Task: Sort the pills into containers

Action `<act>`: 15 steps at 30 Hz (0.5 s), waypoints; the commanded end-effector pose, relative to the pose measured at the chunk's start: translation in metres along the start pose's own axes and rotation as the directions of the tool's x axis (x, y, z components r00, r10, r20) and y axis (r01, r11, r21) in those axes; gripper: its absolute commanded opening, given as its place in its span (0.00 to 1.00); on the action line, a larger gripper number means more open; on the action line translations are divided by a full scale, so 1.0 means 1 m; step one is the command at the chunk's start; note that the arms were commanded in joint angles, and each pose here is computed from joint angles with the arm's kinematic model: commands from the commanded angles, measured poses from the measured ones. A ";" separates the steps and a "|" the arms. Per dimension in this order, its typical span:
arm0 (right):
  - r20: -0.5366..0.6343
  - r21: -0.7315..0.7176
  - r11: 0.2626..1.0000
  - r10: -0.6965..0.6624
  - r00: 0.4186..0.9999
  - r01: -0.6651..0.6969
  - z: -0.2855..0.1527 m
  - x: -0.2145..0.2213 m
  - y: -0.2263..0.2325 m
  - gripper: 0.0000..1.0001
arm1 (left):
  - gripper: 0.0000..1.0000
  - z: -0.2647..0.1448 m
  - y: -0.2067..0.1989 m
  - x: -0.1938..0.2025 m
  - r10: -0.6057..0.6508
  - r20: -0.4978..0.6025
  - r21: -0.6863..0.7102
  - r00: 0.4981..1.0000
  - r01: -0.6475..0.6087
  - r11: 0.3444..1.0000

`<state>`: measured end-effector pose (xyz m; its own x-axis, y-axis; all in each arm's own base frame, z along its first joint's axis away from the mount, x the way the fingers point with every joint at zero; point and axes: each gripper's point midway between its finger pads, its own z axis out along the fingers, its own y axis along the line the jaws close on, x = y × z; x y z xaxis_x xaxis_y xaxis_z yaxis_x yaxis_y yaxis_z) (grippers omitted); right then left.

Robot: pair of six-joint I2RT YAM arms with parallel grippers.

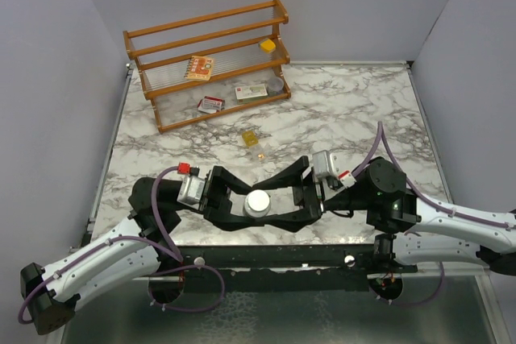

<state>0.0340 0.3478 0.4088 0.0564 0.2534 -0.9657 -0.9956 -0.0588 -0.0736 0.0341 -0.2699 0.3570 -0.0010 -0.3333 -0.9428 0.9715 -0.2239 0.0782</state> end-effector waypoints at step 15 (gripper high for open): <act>0.057 -0.031 0.999 -0.007 0.998 0.009 0.004 -0.019 0.005 0.49 | 0.00 0.000 0.000 -0.001 0.009 0.018 0.002 1.000 -0.010 1.000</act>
<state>0.0330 0.3488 0.4108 0.0538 0.2629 -0.9633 -0.9951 -0.0657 -0.0735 0.0349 -0.2709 0.3531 -0.0085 -0.3284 -0.9445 0.9719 -0.2249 0.0695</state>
